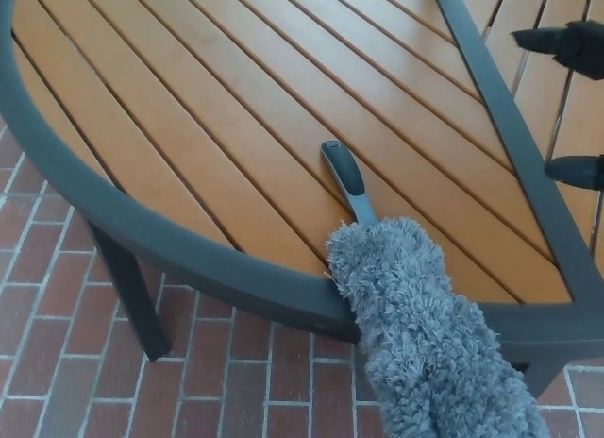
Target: The robot uses its right hand to pick up the grey duster kept on the edge of the round table outside, turn around and walk towards the square table and place the duster in a container kept on the middle of the desk
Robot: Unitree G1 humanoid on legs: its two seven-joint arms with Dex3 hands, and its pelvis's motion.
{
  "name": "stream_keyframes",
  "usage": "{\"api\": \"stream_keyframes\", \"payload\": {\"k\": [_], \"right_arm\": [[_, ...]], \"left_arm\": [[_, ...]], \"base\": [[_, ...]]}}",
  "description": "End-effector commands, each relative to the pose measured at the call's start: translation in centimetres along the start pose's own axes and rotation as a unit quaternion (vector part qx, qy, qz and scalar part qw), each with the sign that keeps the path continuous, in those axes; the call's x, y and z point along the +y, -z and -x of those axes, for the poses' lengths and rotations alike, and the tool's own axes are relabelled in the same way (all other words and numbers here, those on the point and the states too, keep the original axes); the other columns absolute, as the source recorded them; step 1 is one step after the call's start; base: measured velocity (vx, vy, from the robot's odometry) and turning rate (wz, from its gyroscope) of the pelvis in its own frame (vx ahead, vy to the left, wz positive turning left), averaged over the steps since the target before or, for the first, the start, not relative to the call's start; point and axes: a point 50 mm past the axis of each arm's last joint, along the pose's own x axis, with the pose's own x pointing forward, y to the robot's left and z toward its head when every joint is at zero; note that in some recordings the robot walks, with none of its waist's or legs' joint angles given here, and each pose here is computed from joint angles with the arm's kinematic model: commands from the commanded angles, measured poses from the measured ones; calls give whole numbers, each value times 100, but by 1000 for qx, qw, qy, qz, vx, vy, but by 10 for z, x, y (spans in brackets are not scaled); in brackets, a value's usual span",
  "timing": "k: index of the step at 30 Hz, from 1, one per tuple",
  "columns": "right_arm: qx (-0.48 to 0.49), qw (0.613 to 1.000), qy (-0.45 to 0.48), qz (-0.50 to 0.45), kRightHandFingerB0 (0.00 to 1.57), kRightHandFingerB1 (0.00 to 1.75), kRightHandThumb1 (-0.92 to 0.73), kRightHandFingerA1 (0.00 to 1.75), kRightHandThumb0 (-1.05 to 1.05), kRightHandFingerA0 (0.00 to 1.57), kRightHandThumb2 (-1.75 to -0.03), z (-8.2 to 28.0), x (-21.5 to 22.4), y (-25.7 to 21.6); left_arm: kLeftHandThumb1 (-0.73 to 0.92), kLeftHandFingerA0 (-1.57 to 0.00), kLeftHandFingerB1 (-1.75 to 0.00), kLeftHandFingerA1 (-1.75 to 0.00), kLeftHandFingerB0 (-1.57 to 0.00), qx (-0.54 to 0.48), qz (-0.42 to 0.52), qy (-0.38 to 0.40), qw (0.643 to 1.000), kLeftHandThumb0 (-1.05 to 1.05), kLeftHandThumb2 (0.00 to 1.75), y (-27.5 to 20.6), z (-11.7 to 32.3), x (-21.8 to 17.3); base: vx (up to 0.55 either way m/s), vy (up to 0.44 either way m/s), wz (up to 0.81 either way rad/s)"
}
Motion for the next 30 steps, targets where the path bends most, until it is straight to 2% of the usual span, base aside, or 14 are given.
{"api": "stream_keyframes", "payload": {"k": [1,6,7,8,9,16,17,18,19,27,28,30], "right_arm": [[30,980,-133,146,14,30,-60,51,-46,20,-58,-18,21,9],[19,968,-163,191,14,30,-58,48,-44,12,-58,-31,34,7],[17,965,-165,203,10,37,-52,48,-48,6,-70,-35,35,7],[16,963,-166,212,10,37,-52,48,-48,6,-70,-37,35,6],[6,961,-164,224,13,31,-55,46,-38,10,-57,-43,37,4],[-40,944,-173,279,14,32,-57,47,-36,13,-57,-57,47,-7],[-51,938,-175,294,11,39,-52,52,-41,6,-66,-59,51,-9],[-59,934,-178,305,11,39,-52,52,-41,6,-66,-61,54,-11],[-69,929,-179,316,14,34,-57,51,-34,5,-57,-63,61,-14],[-96,922,-178,331,14,35,-54,51,-29,5,-56,-71,90,-21],[-104,919,-180,334,0,51,-53,56,-27,3,-99,-71,101,-23],[-114,916,-184,339,0,51,-53,56,-27,3,-99,-70,114,-26]], "left_arm": [[56,-92,-70,-87,-87,-41,9,-11,999,2,96,-4,2,4],[58,-91,-70,-86,-87,-40,6,-11,999,3,96,-2,3,3],[57,-90,-69,-87,-87,-39,7,-11,999,0,96,-1,3,2],[57,-90,-69,-87,-87,-38,8,-11,999,0,96,-1,3,2],[56,-93,-70,-89,-89,-38,10,-10,999,3,98,0,3,2],[56,-91,-70,-88,-89,-36,8,-10,999,3,97,3,5,-1],[56,-90,-71,-88,-89,-37,9,-9,999,2,97,4,5,-1],[56,-90,-71,-88,-89,-37,10,-8,999,2,97,5,6,-1],[56,-90,-70,-88,-88,-37,10,-7,999,2,94,6,6,-2],[56,-91,-70,-85,-86,-36,5,-1,999,-1,97,8,7,-8],[55,-96,-70,-90,-89,-35,7,0,999,-2,98,9,7,-11],[55,-96,-70,-90,-89,-33,10,2,999,-2,98,10,7,-14]], "base": [[0,0,0],[0,0,0],[0,0,0],[0,0,0],[0,0,0],[0,0,0],[0,0,0],[0,0,0],[0,0,0],[0,0,0],[0,0,0],[0,0,0]]}}
